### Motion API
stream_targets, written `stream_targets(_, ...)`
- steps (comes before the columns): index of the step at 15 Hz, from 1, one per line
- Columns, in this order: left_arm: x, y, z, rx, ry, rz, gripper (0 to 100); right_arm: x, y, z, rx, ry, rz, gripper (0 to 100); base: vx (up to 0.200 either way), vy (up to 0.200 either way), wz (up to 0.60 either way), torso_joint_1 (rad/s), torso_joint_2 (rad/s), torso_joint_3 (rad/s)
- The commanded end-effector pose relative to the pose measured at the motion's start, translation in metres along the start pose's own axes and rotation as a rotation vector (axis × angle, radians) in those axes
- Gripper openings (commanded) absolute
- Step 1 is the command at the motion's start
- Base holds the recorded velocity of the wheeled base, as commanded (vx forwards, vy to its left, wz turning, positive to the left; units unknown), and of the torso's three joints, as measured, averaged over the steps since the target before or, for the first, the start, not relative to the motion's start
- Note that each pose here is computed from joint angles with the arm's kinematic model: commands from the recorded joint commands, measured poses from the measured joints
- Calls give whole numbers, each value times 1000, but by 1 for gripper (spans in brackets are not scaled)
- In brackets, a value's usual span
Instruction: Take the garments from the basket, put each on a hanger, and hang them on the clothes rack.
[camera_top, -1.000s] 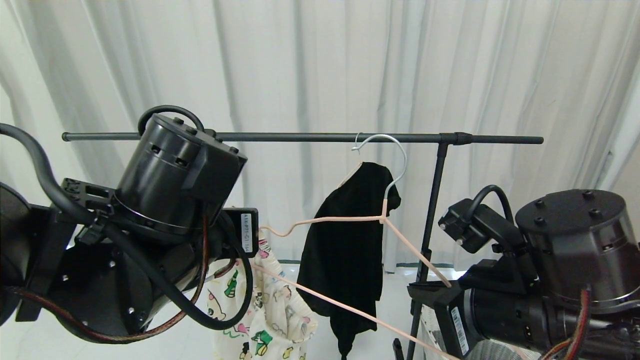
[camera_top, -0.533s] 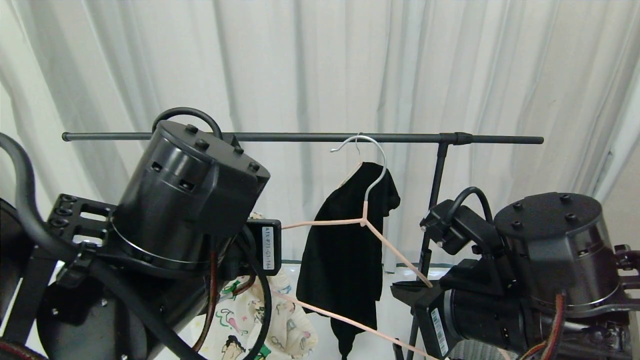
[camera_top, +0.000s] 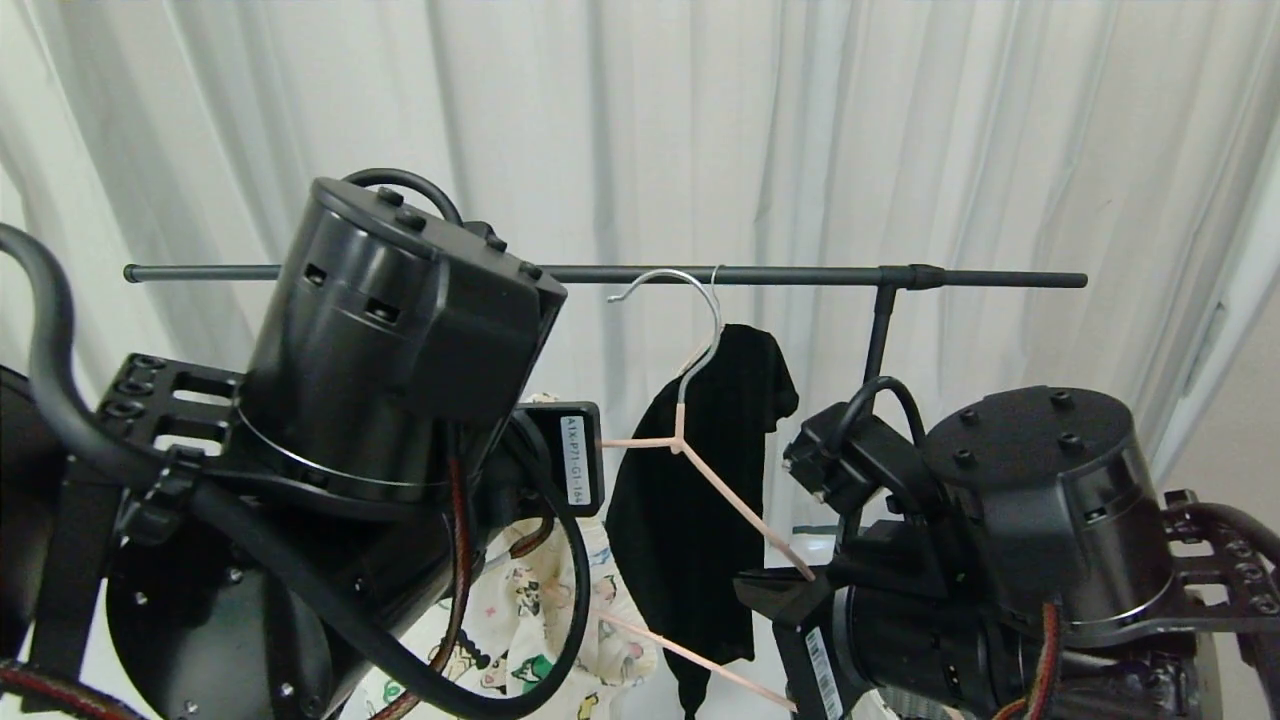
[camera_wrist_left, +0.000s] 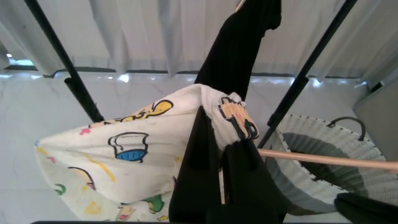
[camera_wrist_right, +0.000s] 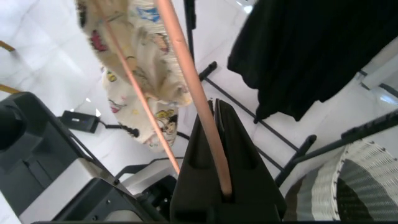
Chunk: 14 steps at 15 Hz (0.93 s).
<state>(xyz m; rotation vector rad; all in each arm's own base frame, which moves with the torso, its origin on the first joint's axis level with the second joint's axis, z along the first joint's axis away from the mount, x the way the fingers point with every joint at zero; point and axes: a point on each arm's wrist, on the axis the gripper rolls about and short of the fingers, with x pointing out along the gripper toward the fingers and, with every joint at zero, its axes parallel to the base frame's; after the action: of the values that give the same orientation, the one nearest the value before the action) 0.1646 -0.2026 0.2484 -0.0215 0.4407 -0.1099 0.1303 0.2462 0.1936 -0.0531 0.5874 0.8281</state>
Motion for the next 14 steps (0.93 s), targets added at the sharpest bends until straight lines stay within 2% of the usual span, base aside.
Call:
stream_targets(1, 2, -3, 3, -6, -4, -3, 0, 8, 7, 2, -8, 6, 13, 0, 0, 0, 0, 0, 0, 0)
stream_targets(4, 3, -7, 7, -14, -13, -10, 0, 13, 19, 4, 4, 6, 42, 0, 0, 0, 0, 0, 0, 0)
stream_targets(8, 2, -8, 10, -24, -22, -14, 0, 15, 20, 4, 9, -3, 12, 0, 0, 0, 0, 0, 0, 0)
stream_targets(14, -1, -19, 13, -39, -47, -58, 0, 19, 27, 5, 13, -2, 28, 0, 0, 0, 0, 0, 0, 0)
